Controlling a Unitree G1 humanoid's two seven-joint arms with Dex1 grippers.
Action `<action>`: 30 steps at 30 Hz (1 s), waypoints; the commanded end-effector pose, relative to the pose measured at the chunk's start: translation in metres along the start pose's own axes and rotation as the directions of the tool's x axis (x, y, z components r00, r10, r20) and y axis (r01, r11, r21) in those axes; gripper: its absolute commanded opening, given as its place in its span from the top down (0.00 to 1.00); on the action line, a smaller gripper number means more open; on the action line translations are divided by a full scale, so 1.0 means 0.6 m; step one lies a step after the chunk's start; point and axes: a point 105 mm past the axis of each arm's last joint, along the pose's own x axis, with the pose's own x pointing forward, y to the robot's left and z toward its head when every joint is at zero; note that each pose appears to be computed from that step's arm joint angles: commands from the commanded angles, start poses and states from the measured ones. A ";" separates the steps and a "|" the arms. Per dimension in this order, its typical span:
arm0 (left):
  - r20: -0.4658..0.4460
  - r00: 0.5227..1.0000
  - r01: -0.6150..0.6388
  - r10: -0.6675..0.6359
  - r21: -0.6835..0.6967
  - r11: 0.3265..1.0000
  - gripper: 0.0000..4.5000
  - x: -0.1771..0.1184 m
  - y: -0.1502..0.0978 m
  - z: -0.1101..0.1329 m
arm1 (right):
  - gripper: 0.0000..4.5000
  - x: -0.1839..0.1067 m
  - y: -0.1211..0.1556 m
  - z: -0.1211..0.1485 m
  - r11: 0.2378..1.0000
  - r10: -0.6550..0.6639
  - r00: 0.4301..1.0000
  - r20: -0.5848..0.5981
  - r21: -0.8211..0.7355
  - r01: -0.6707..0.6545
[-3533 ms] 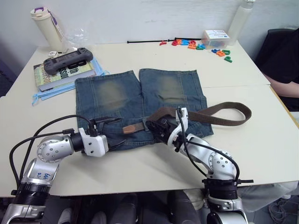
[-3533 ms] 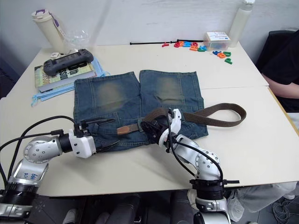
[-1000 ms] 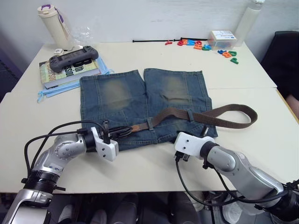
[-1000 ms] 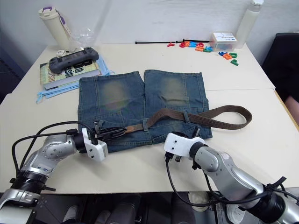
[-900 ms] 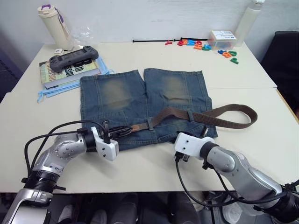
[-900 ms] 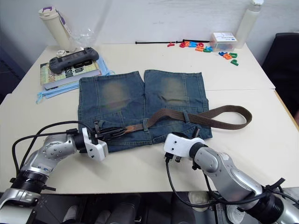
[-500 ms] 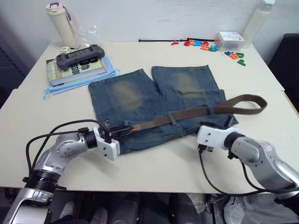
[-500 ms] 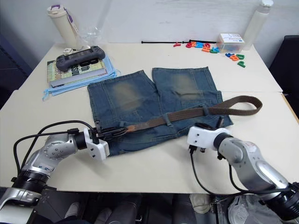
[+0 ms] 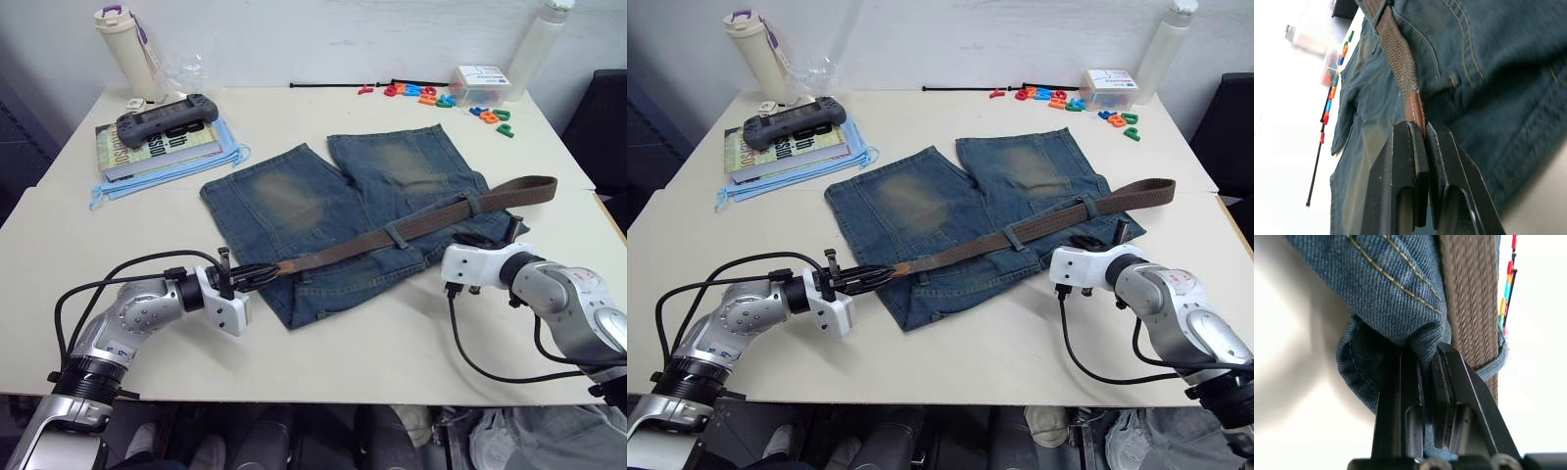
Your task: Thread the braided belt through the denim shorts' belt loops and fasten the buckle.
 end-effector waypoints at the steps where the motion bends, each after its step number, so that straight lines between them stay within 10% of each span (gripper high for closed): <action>1: 0.006 0.999 -0.036 0.036 0.018 0.999 1.00 -0.005 0.014 0.006 | 0.99 -0.007 -0.035 -0.007 0.998 -0.069 0.998 -0.013 -0.006 0.069; 5: 0.006 0.999 -0.037 0.037 0.019 0.999 1.00 -0.004 0.014 0.006 | 0.99 -0.007 -0.034 0.005 0.993 -0.083 0.996 0.016 0.087 0.082; 16: 0.011 0.999 -0.051 0.050 0.025 0.998 1.00 0.001 0.019 0.009 | 0.00 -0.081 -0.096 0.016 0.900 -0.157 0.984 0.088 0.424 0.106; 21: 0.016 0.998 -0.054 0.053 0.025 0.998 1.00 0.004 0.019 0.012 | 0.00 -0.118 -0.100 0.127 0.575 -0.076 0.914 0.399 0.766 -0.287; 30: 0.035 0.998 -0.060 0.057 0.070 0.996 1.00 0.009 0.024 0.019 | 0.00 -0.105 -0.034 0.283 -0.119 -0.139 0.663 0.736 0.652 -0.749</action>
